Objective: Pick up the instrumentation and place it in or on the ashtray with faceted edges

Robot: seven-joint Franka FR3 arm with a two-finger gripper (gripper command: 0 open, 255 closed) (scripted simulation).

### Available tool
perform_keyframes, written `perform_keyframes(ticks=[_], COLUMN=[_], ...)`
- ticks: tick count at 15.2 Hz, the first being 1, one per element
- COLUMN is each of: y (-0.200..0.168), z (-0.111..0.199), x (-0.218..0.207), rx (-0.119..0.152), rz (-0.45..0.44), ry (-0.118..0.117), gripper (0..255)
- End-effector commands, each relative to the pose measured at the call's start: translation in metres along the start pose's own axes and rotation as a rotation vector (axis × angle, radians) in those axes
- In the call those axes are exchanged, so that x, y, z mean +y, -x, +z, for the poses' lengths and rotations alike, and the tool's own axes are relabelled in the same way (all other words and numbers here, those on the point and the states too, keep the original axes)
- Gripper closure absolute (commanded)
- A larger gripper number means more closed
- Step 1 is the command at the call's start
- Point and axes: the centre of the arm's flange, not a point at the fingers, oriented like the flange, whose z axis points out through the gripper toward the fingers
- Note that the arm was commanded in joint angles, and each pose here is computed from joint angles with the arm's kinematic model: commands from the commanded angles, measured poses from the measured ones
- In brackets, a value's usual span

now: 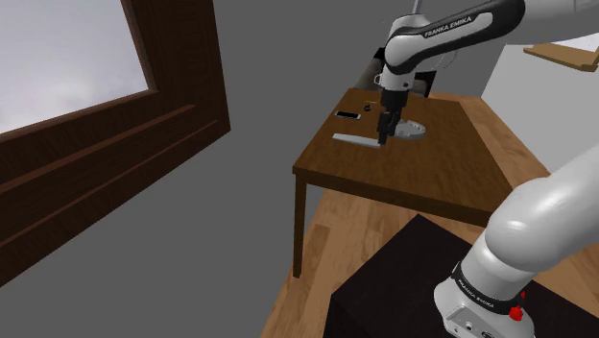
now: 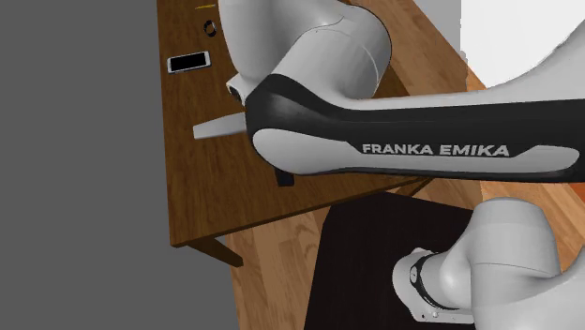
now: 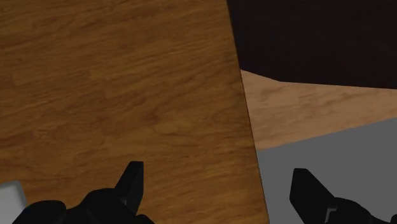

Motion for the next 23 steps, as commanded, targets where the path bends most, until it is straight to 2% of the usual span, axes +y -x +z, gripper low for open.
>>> perform_keyframes(ticks=[1,20,23], y=[-0.013,-0.169,-0.172], z=[0.008,0.068,0.080], x=[0.020,0.188,0.191], rx=[0.007,0.068,0.069], rz=[-0.027,-0.269,-0.273], ry=[0.009,0.080,0.081], gripper=[0,0,0])
